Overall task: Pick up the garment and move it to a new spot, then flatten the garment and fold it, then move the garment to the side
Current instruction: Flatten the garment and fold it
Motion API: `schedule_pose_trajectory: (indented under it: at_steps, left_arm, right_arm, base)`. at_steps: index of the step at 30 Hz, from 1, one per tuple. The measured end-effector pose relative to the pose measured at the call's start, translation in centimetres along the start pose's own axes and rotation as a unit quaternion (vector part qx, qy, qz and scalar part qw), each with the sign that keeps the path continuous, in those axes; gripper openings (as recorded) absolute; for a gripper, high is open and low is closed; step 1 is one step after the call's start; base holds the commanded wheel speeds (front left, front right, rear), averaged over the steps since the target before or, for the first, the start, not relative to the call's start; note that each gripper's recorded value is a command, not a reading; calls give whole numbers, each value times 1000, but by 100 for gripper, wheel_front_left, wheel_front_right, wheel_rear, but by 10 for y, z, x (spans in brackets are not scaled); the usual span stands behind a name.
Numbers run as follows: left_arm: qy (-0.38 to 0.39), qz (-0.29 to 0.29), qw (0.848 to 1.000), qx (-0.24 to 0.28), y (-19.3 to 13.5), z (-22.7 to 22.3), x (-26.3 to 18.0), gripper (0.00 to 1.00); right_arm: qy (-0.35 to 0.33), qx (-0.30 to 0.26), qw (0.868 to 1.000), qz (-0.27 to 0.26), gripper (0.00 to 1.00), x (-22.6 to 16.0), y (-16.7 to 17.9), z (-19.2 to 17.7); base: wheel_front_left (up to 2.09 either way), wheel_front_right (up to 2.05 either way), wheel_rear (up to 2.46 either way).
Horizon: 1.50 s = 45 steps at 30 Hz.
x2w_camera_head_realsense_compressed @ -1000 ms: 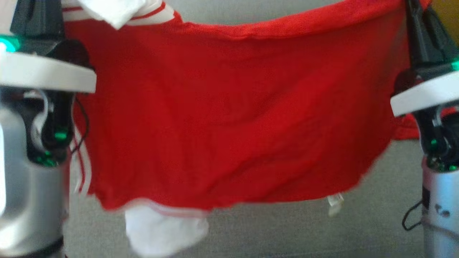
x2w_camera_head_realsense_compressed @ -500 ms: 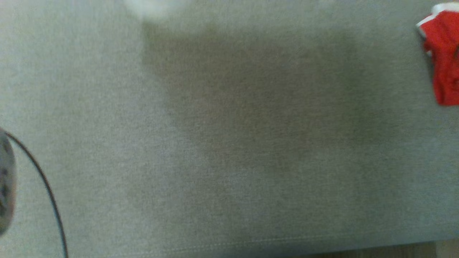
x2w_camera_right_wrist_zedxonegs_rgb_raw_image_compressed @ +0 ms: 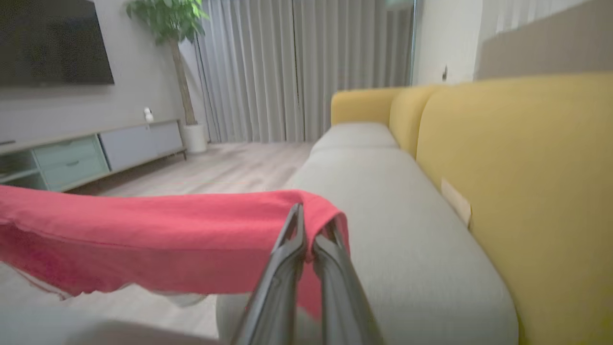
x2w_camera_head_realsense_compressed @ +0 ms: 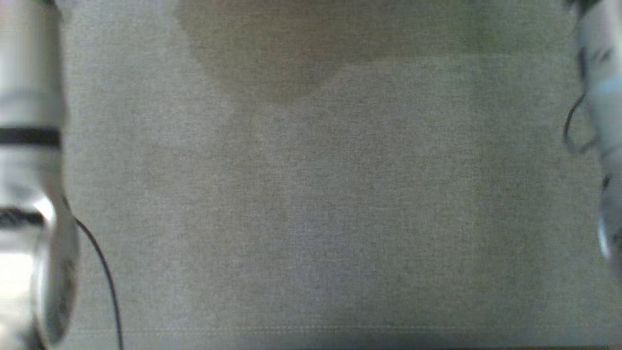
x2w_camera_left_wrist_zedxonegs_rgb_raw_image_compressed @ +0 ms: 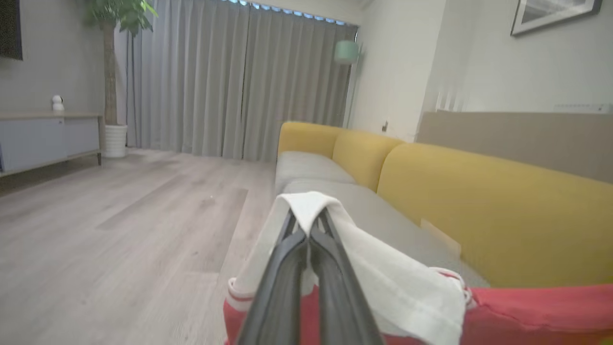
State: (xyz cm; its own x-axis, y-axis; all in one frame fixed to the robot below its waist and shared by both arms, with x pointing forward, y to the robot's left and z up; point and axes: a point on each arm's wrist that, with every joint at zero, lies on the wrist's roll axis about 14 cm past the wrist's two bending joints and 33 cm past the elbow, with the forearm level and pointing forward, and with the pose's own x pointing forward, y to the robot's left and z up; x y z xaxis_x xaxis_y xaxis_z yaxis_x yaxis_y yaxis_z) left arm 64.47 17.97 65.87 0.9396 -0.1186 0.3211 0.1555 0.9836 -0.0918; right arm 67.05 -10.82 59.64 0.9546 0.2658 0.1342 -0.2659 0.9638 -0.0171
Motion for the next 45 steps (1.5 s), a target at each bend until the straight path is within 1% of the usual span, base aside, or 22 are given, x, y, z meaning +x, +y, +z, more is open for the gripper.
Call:
schedule_pose_trajectory:
  at_steps: [3,6,9,13,14,18,23,24,26,35,41,45]
  left_arm:
    - [57,2,998,-3,0,-44,-34,0]
    - [102,-2,995,-6,-3,-75,-72,0]
    - [132,-6,991,-9,-5,-91,-107,0]
    - [166,-13,986,-3,-3,-102,-156,0]
    - [186,-19,982,3,-3,-108,-182,0]
    - [221,-33,975,17,-4,-115,-233,0]
    - [243,-53,968,26,-9,-114,-277,0]
    - [243,-53,968,26,-9,-114,-277,0]
    - [247,-64,967,30,-12,-110,-289,0]
    - [258,-106,959,55,-21,-93,-329,0]
    - [273,-117,954,48,-31,-88,-349,0]
    - [294,-120,948,39,-36,-89,-366,0]
  right_arm:
    - [71,14,997,2,0,-27,7,-54]
    - [136,21,990,6,0,-54,12,-90]
    - [188,20,982,19,0,-79,21,-109]
    - [241,6,969,47,0,-114,31,-122]
    - [265,-1,962,62,0,-133,35,-128]
    - [304,-9,949,77,0,-170,32,-132]
    - [337,-18,937,91,0,-203,27,-128]
    - [337,-18,937,91,0,-203,27,-128]
    - [350,-19,931,98,0,-215,28,-127]
    - [414,-6,902,125,0,-274,35,-130]
    - [442,2,886,139,0,-301,34,-124]
    - [471,9,868,154,0,-326,37,-128]
  base:
    - [0,0,0]
    - [0,0,0]
    - [0,0,0]
    - [0,0,0]
    - [0,0,0]
    - [0,0,0]
    - [0,0,0]
    - [0,0,0]
    - [0,0,0]
    - [0,0,0]
    - [0,0,0]
    - [0,0,0]
